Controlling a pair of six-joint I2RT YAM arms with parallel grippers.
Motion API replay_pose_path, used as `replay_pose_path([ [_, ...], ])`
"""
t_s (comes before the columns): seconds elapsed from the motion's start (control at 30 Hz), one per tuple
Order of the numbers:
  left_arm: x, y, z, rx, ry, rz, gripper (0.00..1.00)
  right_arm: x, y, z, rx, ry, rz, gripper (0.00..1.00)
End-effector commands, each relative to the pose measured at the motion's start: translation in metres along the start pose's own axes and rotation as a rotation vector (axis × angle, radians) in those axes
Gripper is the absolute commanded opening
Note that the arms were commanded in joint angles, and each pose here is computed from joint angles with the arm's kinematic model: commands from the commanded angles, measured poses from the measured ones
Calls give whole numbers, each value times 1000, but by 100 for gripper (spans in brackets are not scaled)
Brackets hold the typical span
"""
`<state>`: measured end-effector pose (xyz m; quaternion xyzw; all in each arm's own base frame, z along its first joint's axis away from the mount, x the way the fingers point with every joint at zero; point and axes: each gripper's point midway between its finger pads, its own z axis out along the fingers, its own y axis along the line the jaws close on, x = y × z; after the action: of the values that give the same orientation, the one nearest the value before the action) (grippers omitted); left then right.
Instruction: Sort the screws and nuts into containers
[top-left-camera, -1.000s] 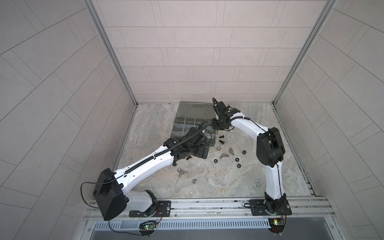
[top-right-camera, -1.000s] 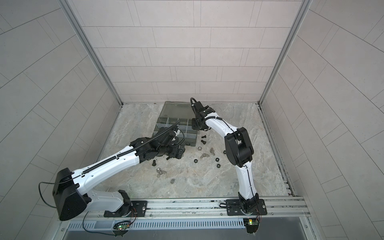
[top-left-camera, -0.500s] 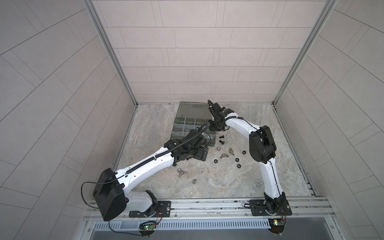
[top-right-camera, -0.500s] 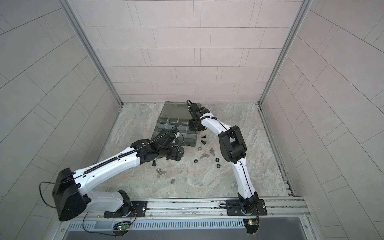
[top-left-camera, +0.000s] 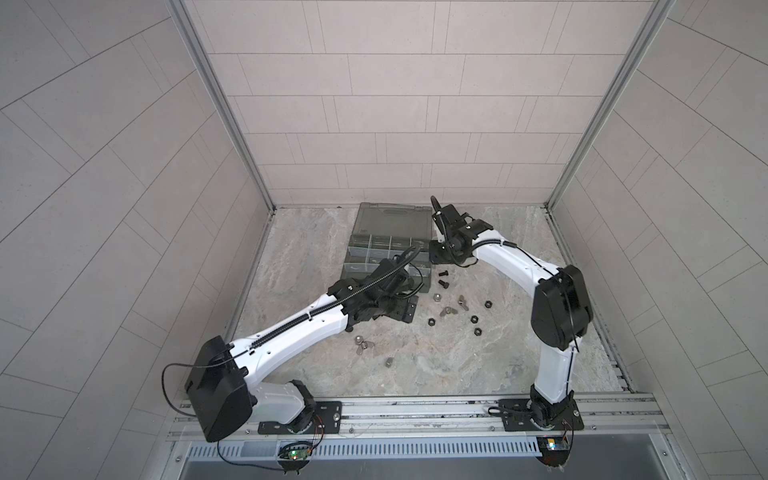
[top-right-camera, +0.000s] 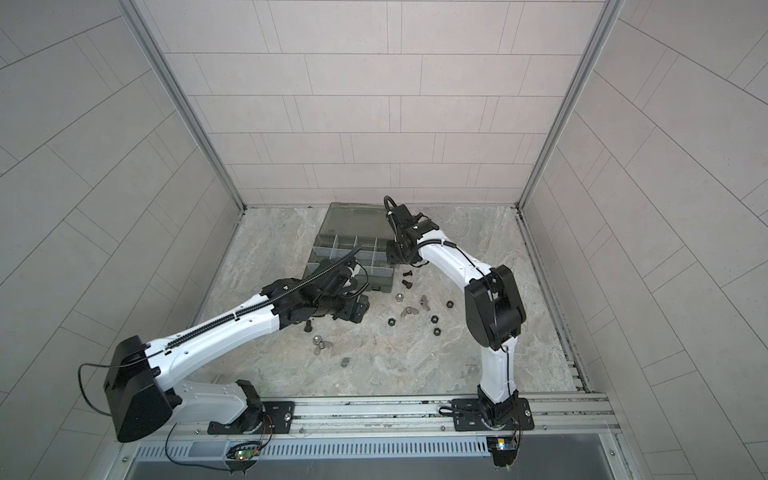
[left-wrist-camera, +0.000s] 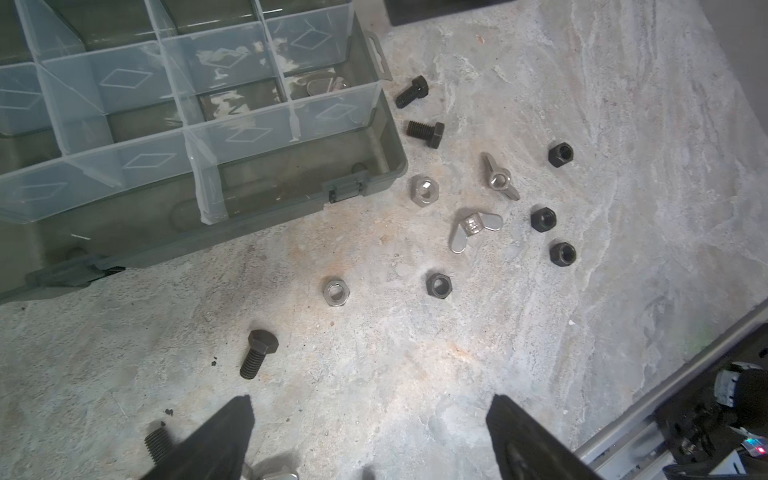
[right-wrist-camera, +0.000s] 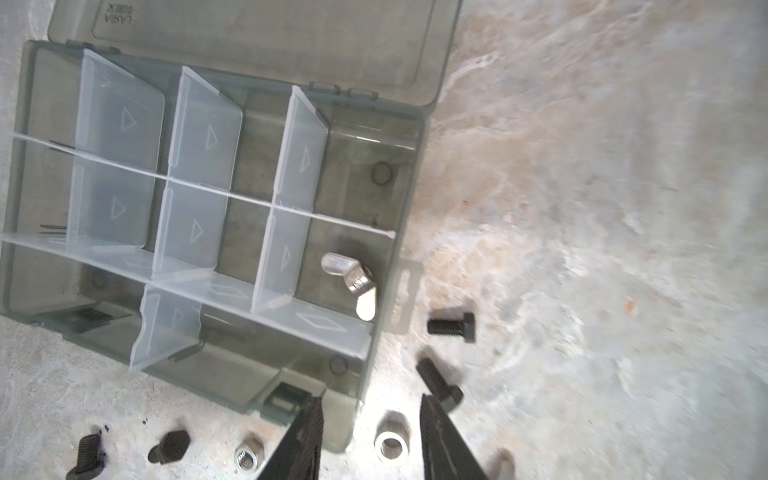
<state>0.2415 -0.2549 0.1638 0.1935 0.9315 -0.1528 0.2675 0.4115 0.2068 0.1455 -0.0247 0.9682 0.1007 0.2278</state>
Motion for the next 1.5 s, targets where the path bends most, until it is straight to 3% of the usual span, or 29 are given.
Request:
replay_pose_path([
  [0.0, -4, -20, -12, 60, -32, 14, 95, 29, -28, -11, 73, 19, -24, 39],
  [0.2, -2, -64, -12, 125, -32, 71, 94, 82, -69, -7, 110, 76, 26, 36],
  [0.47, 14, -88, -9, 135, -4, 104, 94, 117, -73, -18, 56, 65, 48, 37],
  [0.83, 39, -42, -17, -1, -10, 39, 94, 135, -65, -22, 1, 66, 34, 39],
  [1.13, 62, 12, -20, -183, -64, -132, 95, 135, -57, -29, -20, 48, 24, 41],
  [1.47, 61, 20, -29, -195, -92, -155, 95, 143, -52, -16, -39, 77, 15, 40],
])
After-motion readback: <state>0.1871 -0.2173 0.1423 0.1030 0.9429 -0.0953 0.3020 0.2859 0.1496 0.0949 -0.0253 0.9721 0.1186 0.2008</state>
